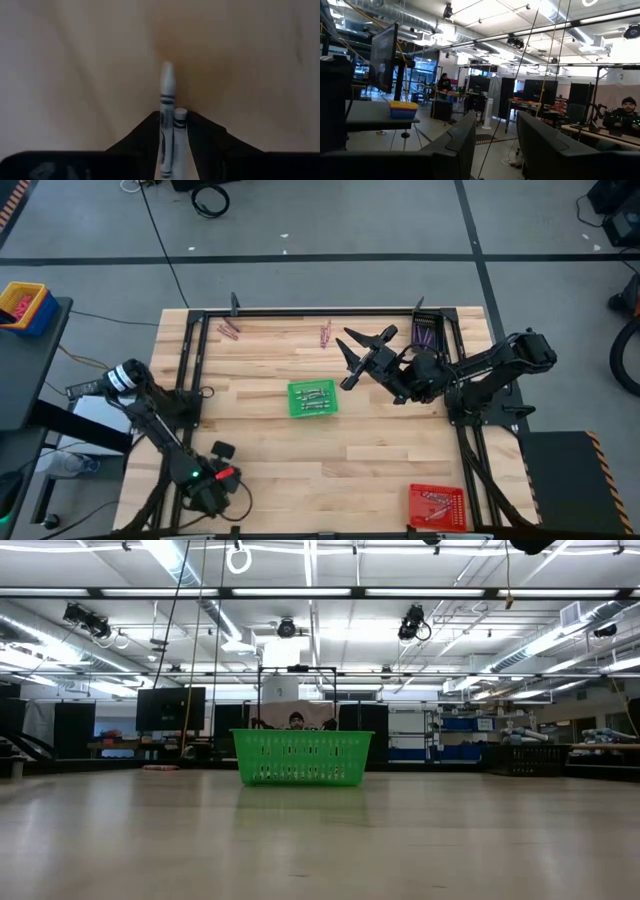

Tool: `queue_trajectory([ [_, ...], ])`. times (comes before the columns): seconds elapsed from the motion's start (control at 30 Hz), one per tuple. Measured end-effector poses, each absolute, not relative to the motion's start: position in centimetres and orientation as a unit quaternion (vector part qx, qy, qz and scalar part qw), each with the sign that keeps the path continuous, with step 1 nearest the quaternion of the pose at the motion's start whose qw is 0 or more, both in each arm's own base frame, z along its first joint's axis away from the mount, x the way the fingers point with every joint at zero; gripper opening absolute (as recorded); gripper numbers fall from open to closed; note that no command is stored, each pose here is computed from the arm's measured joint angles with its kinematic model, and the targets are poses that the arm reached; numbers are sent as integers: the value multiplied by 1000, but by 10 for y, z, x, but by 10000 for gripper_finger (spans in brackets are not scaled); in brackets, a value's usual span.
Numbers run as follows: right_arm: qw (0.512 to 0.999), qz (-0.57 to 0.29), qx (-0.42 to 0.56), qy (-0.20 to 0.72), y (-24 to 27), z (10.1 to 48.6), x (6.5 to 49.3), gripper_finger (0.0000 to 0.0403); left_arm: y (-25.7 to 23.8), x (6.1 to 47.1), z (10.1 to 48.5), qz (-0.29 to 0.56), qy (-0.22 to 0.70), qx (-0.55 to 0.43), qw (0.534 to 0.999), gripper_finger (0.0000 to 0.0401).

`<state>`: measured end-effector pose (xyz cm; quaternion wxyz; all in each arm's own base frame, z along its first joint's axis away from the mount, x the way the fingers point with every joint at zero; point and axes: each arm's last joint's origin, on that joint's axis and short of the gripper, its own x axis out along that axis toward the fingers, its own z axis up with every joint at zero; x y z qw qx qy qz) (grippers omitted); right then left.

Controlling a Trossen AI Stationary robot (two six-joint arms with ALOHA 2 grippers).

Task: Sort crayons
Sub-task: Put the white crayon into the green basket

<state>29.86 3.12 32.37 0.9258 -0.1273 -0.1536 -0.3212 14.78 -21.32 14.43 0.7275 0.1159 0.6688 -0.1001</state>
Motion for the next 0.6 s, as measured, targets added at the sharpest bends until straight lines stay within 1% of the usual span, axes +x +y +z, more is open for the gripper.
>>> queue_trajectory([
  [0.13, 926, -321, -128, -153, 31, 324, 299, 147, -210, 152, 156, -87, 629, 116, 764, 111],
  [0.27, 926, -321, -128, -152, 31, 324, 299, 147, -207, 155, 162, -67, 595, 127, 790, 124],
  [0.43, 926, -321, -128, -152, 31, 323, 299, 147, -202, 160, 162, -55, 588, 141, 795, 147],
  [0.6, 926, -321, -128, -152, 31, 323, 299, 147, -175, 172, 172, 13, 590, 147, 794, 166],
])
